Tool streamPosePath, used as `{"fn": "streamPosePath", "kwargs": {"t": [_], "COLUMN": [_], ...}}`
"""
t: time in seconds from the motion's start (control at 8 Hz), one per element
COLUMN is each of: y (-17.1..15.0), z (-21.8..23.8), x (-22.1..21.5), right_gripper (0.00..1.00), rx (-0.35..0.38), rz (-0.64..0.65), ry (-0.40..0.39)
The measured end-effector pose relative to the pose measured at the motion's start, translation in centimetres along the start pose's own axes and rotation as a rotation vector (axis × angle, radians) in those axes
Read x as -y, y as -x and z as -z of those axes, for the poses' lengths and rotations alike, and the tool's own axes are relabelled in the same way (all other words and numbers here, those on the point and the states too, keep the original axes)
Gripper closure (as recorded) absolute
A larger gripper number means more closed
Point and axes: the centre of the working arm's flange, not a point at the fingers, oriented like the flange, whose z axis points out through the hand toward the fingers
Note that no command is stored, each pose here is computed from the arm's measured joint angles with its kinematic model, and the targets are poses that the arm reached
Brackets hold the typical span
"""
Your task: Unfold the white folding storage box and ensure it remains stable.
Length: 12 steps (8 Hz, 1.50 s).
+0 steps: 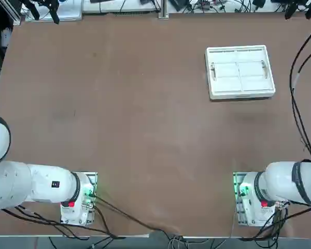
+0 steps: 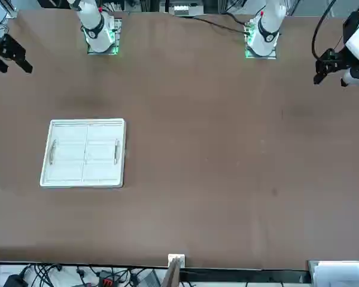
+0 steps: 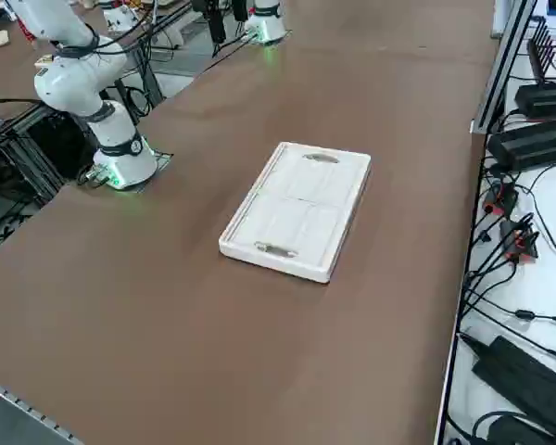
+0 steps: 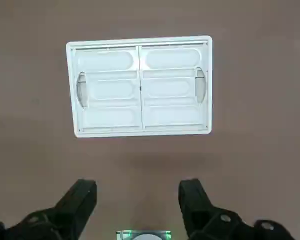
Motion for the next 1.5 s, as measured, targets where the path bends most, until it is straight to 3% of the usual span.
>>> {"fn": "streamPosePath", "kwargs": {"t": [0.38,0.75,1.0,1.5], "y": [0.0,-1.2,-3.2,-5.7], "z": [0.4,-2.1,-6.9,-19.4], "x": [0.8,7.3,14.2,26.3], "right_gripper": [0.0,0.0,0.0,0.0], "rx": [-0.006,0.042,0.074,0.065], "rz": [0.019,0.114,0.091,-0.095], "ry": [0.001,0.04,0.13,0.268]}}
